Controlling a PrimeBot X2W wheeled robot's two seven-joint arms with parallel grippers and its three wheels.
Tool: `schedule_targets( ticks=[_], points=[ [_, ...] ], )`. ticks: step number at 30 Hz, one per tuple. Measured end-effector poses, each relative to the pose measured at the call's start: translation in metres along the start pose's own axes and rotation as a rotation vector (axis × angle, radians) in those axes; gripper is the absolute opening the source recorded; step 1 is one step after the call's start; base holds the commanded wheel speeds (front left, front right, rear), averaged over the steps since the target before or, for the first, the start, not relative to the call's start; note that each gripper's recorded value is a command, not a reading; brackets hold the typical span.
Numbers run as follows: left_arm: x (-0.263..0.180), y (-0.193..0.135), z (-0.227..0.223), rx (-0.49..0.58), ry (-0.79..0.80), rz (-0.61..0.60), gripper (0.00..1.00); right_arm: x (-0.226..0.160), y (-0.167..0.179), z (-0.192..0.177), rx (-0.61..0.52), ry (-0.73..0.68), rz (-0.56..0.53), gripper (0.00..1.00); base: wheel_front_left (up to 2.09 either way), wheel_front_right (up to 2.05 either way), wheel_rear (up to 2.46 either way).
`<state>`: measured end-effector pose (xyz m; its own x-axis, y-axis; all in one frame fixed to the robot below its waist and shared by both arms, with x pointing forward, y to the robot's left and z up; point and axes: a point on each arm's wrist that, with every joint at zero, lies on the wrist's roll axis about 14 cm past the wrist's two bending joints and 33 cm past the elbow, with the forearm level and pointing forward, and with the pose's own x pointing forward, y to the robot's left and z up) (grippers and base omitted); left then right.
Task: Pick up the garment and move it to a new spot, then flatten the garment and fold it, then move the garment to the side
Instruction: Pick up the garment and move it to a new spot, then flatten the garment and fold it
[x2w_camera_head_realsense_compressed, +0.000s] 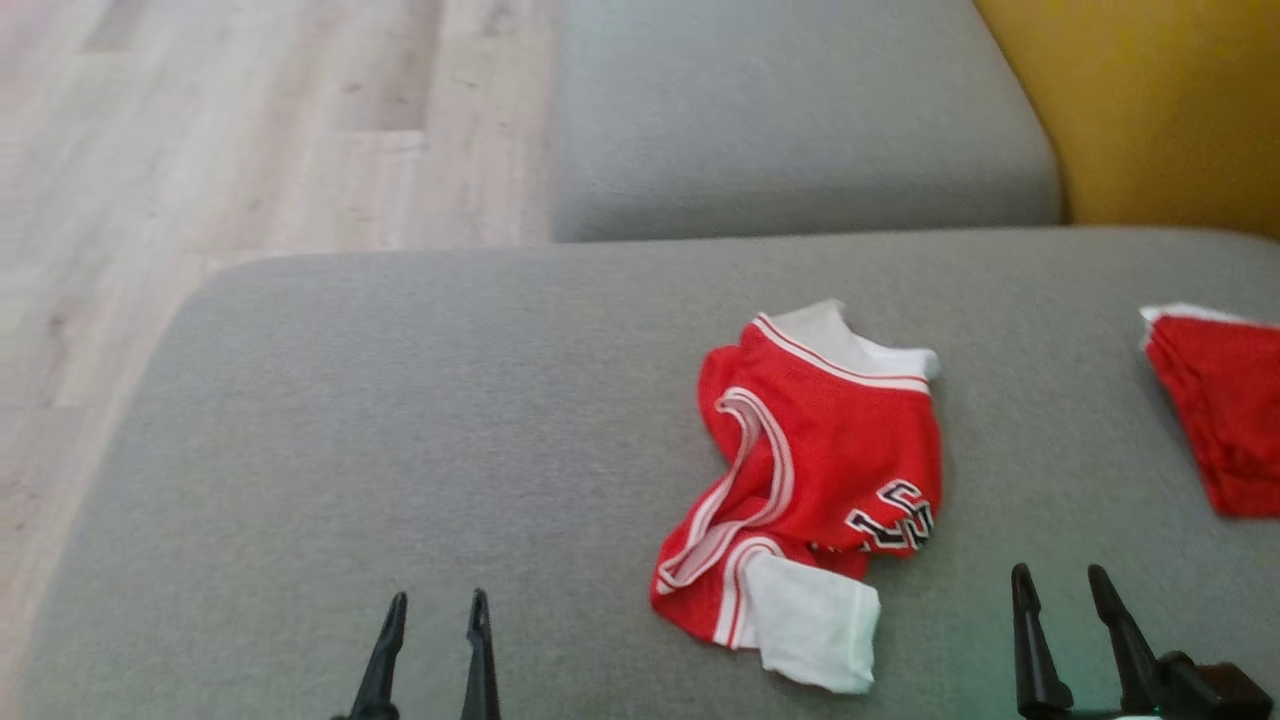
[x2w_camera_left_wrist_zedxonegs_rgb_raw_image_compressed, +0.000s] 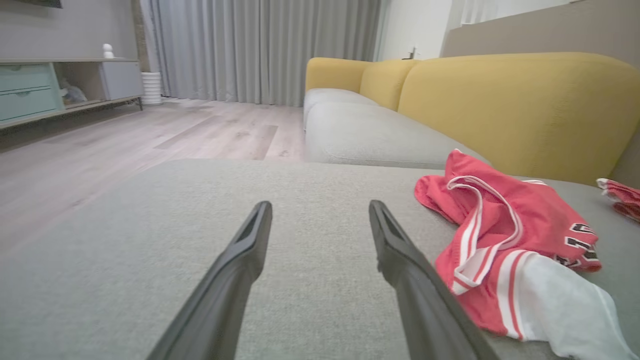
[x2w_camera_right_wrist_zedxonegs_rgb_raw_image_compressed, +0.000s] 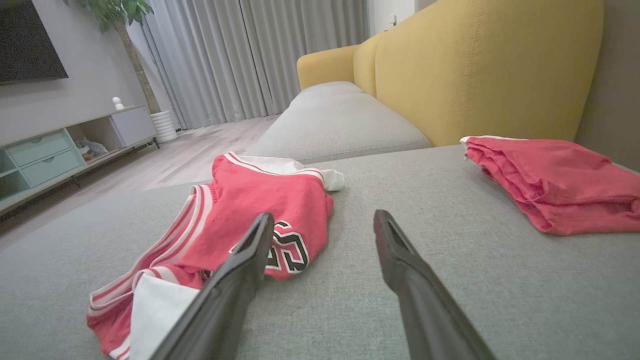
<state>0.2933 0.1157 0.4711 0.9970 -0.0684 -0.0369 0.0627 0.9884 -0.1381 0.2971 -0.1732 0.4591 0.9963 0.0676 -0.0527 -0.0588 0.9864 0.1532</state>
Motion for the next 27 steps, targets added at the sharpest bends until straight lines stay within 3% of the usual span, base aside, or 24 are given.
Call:
schedule_targets(
  ticks=[7,27],
  points=[
    [-0.011,0.018,0.005,-0.003,-0.027,0.055,1.00,0.007,0.013,0.006,-0.002,-0.018,0.047,1.00,0.00,0.00,0.00],
    [-0.011,0.012,-0.006,0.023,0.007,0.015,1.00,0.005,0.012,0.006,0.010,-0.021,0.041,1.00,0.00,0.00,0.00]
  ],
)
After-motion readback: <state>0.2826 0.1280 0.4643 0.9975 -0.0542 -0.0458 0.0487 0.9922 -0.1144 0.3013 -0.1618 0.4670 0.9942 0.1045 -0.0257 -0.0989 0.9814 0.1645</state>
